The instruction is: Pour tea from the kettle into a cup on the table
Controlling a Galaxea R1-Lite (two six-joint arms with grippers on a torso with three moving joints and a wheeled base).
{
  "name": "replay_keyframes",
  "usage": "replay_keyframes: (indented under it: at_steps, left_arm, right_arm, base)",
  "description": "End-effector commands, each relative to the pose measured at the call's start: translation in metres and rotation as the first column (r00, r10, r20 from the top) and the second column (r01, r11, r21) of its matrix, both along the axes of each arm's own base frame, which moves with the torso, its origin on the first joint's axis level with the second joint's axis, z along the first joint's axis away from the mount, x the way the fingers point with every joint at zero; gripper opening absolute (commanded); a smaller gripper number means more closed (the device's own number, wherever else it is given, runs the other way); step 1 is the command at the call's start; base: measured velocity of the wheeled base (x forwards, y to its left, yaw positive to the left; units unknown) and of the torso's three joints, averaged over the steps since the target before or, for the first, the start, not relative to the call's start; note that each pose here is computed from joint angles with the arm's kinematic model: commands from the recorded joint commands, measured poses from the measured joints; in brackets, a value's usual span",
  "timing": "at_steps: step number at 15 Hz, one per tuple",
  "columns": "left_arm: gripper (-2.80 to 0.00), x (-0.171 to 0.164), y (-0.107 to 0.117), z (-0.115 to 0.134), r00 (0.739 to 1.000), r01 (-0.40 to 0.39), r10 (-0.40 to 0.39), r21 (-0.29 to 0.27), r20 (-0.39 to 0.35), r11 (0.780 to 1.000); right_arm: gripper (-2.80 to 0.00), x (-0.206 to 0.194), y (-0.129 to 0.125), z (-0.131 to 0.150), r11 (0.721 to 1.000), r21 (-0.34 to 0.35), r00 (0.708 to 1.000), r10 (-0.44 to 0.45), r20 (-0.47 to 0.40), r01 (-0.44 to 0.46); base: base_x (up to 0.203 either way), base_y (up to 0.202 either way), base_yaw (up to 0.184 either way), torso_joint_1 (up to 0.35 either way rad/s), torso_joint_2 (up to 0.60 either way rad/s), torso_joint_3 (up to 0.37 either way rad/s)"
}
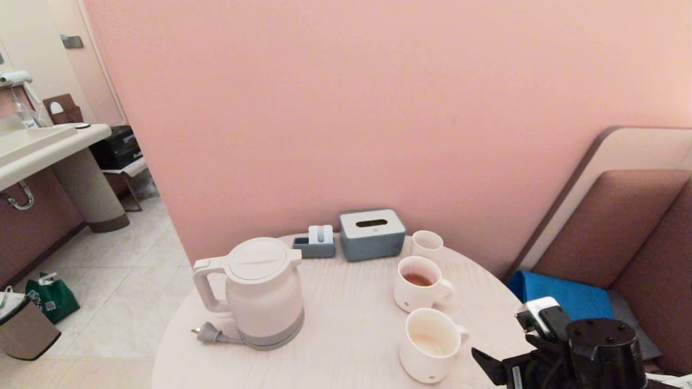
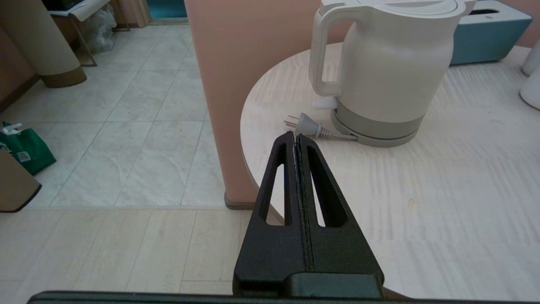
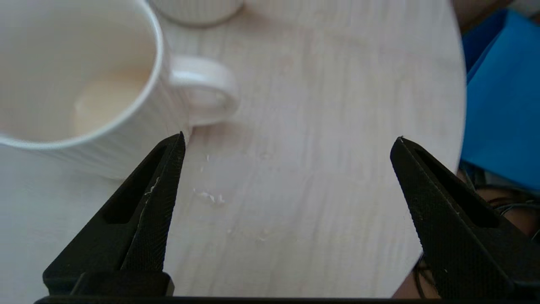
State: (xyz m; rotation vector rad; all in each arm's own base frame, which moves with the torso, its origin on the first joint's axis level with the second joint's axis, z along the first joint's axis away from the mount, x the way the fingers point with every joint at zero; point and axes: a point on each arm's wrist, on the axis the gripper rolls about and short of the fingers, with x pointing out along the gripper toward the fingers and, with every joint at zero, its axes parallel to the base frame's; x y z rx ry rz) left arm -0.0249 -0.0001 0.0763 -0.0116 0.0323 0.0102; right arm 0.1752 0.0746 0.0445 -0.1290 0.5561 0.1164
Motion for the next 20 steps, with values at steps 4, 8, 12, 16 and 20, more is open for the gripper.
replay_keyframes:
  at_steps: [4,8,12,16,20]
  left_arm:
    - [-2.8,0.0,0.0,0.0,1.0,-0.001,0.001,-0.001,-0.001,1.0]
    - [-2.8,0.0,0.0,0.0,1.0,-0.001,0.001,-0.001,-0.001,1.0]
    - [-2.8,0.0,0.0,0.0,1.0,-0.001,0.001,-0.001,-0.001,1.0]
    - [-2.8,0.0,0.0,0.0,1.0,-0.001,0.001,-0.001,-0.003,1.0]
    - [-2.8,0.0,0.0,0.0,1.0,-0.001,0.001,-0.001,-0.001,1.0]
  right_arm:
    - [0.0,-0.018,-0.012,0.054,0.997,0.013,0.959,-0.083,0.271,0.082]
    - [0.0,-0.031,-0.032,0.095,0.963,-0.051,0.889,-0.225,0.398,0.266]
    - [0.0,-0.08,-0.061,0.119,0.737,-0.183,0.717,-0.516,0.47,0.65]
    - [0.0,-0.122,-0.09,0.106,0.412,-0.237,0.475,-0.737,0.481,0.88]
    - [0.0,-0.163,-0.094,0.104,0.401,-0.068,0.37,-0.751,0.547,0.914]
  base:
    - [0.0,0.0,0.0,0.0,0.0,0.0]
    - [0.0,0.0,0.0,0.0,0.0,0.0]
    - [0.0,0.0,0.0,0.0,0.0,0.0]
    - [0.0,0.0,0.0,0.0,0.0,0.0]
    - [0.0,0.0,0.0,0.0,0.0,0.0]
